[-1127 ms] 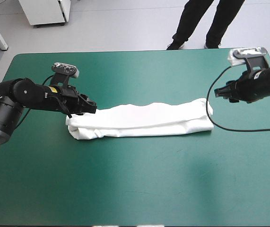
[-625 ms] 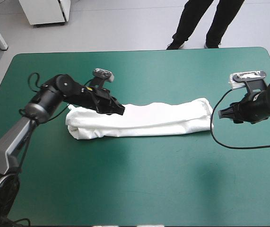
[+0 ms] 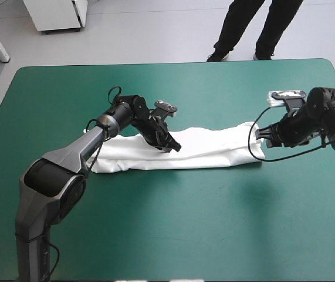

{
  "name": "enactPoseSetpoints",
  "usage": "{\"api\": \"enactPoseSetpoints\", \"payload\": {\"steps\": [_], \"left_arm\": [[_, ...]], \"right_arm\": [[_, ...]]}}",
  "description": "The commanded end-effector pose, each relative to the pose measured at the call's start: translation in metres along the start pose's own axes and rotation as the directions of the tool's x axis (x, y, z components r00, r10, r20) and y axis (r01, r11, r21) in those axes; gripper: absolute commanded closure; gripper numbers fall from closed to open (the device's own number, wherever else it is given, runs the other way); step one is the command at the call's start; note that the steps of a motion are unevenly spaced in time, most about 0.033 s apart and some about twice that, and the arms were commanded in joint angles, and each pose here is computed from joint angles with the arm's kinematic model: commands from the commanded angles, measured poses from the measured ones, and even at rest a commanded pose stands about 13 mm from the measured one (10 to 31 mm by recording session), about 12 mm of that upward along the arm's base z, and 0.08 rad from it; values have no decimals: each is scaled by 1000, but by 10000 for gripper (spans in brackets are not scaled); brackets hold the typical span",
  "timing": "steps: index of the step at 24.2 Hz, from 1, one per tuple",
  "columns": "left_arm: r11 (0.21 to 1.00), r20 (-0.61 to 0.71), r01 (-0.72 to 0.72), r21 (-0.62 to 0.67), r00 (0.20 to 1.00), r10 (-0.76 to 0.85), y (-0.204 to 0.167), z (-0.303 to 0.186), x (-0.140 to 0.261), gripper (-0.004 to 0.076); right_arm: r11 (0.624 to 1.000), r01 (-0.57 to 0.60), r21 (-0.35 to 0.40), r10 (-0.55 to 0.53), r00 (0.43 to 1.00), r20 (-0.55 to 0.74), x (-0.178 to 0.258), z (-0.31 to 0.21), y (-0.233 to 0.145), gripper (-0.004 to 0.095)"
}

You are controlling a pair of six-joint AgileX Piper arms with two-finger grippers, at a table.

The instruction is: Fold the cloth

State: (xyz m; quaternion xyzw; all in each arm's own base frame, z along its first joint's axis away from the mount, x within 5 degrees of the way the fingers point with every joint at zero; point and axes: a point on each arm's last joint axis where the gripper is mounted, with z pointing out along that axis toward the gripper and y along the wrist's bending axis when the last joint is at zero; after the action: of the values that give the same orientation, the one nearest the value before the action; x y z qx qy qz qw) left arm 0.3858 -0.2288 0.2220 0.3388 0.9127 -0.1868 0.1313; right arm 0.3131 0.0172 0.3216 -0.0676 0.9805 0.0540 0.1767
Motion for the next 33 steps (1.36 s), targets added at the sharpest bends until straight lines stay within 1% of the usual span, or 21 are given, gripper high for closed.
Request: {"api": "enactPoseSetpoints", "payload": {"steps": [1,4,7,12,15,18,20,21,23,28,30,32,33], "left_arm": [[1000,73,4,27,997,-6,-11,-19,-11,746],[998,80,16,60,997,-21,-13,-18,-12,746],[998,84,12,68,996,-17,-14,-18,-12,746],[996,92,5,86,996,-12,-16,-18,-13,746],[996,93,3,85,996,-11,-16,-18,-13,746],[996,92,2,84,996,-10,-16,-18,-13,746],[996,90,0,86,996,-7,-17,-18,-13,746],[996,90,0,86,996,-7,-17,-18,-13,746],[997,88,-2,82,996,-5,-16,-18,-12,746],[997,84,-6,77,996,-1,-16,-18,-12,746],[997,84,-6,77,996,-1,-16,-18,-12,746],[997,86,-6,76,996,-1,-16,-18,-12,746],[997,86,-6,76,996,-1,-16,-18,-12,746]], "right_arm": [[999,17,-48,-13,996,86,-17,-20,5,410],[997,15,-80,-8,996,91,-26,-27,8,332],[997,11,-75,-4,995,99,-27,-28,6,292],[995,-45,-85,51,996,68,-33,-10,-10,292],[986,-75,-146,82,996,39,-38,10,-18,292],[982,-80,-173,81,997,-2,-42,33,-22,292],[977,-89,-192,81,995,-49,-45,57,-25,292],[971,-108,-215,95,993,-70,-46,69,-25,292],[961,-111,-252,94,992,-79,-49,81,-24,292],[944,-148,-295,122,987,-103,-51,98,-23,300],[941,-149,-304,119,986,-115,-52,105,-24,319],[937,-151,-316,120,986,-113,-53,107,-22,414],[931,-148,-333,118,987,-109,-53,108,-21,501]]}}
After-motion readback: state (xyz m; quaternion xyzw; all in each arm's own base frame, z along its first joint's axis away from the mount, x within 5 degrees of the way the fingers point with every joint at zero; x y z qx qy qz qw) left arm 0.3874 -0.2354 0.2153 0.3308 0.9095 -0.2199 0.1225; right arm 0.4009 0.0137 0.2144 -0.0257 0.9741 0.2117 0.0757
